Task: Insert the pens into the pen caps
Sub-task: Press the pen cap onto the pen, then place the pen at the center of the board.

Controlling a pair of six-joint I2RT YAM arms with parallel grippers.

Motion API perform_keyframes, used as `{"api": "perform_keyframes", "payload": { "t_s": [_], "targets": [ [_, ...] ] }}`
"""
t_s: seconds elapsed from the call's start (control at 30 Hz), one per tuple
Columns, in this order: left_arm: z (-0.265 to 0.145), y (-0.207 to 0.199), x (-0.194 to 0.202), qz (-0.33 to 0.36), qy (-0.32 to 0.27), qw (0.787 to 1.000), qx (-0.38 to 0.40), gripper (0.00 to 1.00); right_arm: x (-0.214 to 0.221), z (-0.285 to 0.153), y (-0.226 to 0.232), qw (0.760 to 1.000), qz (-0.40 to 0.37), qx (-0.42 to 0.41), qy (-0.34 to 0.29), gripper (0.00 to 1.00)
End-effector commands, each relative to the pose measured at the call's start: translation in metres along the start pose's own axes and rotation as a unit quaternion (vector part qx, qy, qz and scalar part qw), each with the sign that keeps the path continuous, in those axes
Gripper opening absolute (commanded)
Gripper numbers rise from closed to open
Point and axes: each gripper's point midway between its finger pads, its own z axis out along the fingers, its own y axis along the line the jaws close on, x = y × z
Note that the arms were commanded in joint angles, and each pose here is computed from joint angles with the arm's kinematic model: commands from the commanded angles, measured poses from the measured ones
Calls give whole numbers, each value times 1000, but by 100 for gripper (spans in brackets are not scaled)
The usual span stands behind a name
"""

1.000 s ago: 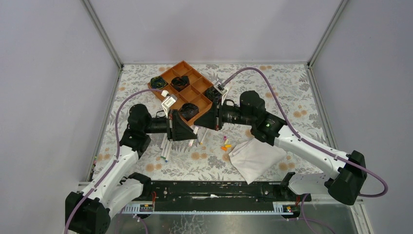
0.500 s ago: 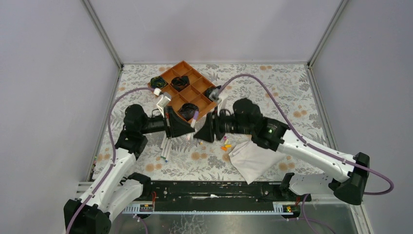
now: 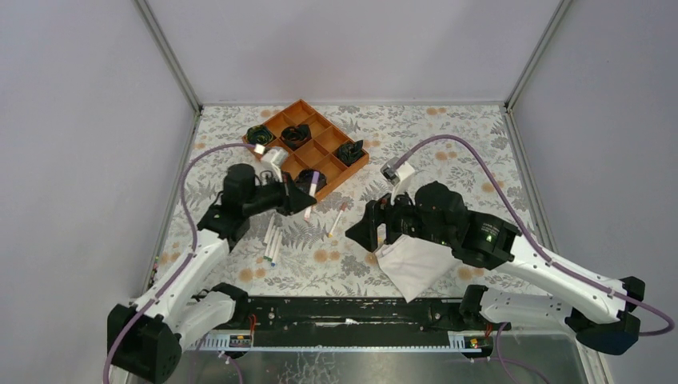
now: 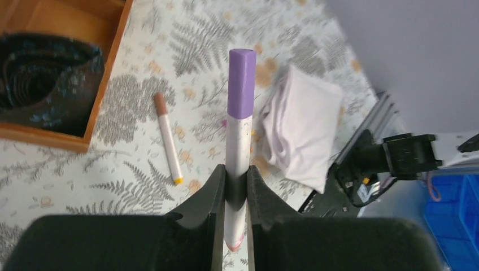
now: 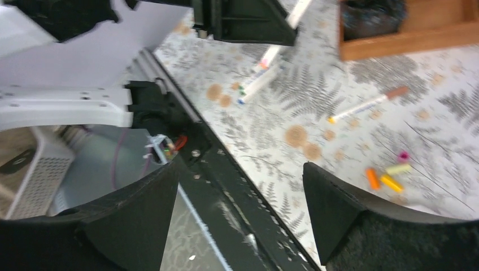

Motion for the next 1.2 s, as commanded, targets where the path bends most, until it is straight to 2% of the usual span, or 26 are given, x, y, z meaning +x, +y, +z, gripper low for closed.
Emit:
{"api": "perform_keyframes", "payload": {
  "t_s": [0.0,0.17,0.37,0.67,1.17],
  "targets": [
    [22,28,33,-13,73,991,-112,0,22,-1,-62,994,7,113,1,86],
    [59,37,89,2,151,972,-180,0,46,-3,-101,987,66,148,2,87],
    [91,52,122,17,203,956,-210,0,63,-6,-119,980,83,179,2,86],
    [111,68,142,33,243,943,-224,5,71,-4,-128,976,107,189,-17,86],
    [110,84,148,39,246,933,-258,28,67,-3,-126,977,104,187,-20,86]
  ]
}}
